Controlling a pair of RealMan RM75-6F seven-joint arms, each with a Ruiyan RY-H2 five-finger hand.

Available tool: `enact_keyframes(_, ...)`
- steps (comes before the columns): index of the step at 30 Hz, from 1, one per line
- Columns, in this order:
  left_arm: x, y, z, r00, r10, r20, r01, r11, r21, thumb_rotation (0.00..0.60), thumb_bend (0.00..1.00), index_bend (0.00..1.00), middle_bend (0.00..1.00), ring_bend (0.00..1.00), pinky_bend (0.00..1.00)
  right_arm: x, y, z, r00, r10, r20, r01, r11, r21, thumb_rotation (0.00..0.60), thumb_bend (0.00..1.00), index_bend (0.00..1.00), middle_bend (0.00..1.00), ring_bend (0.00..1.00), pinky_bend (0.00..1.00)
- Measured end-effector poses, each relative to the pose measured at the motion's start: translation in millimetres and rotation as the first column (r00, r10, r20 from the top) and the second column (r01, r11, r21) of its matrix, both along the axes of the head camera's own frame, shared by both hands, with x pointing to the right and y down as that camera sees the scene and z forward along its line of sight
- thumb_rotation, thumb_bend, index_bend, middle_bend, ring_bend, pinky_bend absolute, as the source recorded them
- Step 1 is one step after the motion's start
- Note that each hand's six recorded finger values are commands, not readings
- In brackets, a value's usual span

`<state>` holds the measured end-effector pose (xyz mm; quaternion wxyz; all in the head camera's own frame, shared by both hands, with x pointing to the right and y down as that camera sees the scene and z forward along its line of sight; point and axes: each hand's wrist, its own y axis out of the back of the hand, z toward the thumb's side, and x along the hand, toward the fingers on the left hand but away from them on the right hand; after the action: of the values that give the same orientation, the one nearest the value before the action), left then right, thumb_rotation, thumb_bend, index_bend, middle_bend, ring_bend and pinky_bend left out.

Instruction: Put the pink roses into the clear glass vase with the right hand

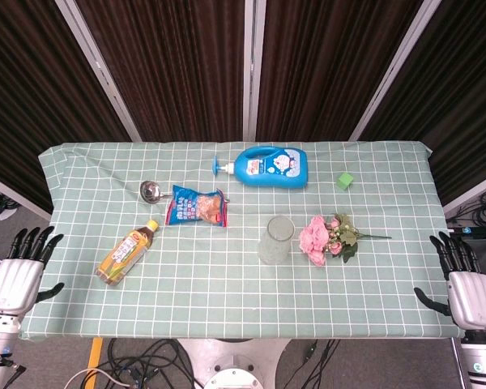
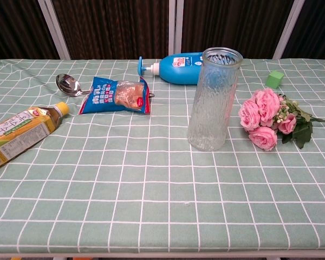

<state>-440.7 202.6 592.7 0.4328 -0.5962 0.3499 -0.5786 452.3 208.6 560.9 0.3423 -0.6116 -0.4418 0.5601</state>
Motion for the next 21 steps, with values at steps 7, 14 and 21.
enact_keyframes(7,-5,-1,4,1.000,-0.018,-0.014,0.018,1.000,0.002,0.600,0.02,0.13,0.05,0.02,0.05,-3,-2,3,1.000,0.010,0.009,-0.010,1.000,-0.015,0.600,0.10,0.00,0.00,0.00,0.00)
enact_keyframes(14,-1,-1,2,1.000,-0.010,-0.023,0.010,1.000,0.012,0.600,0.02,0.13,0.05,0.02,0.05,-12,-15,10,1.000,-0.011,0.008,0.011,0.999,-0.045,0.600,0.10,0.00,0.00,0.00,0.00)
enact_keyframes(21,4,0,-3,0.999,-0.022,-0.041,0.024,0.999,0.041,0.600,0.02,0.13,0.05,0.02,0.05,-18,-30,26,1.000,-0.015,-0.009,0.013,0.992,-0.124,0.600,0.10,0.00,0.00,0.00,0.00)
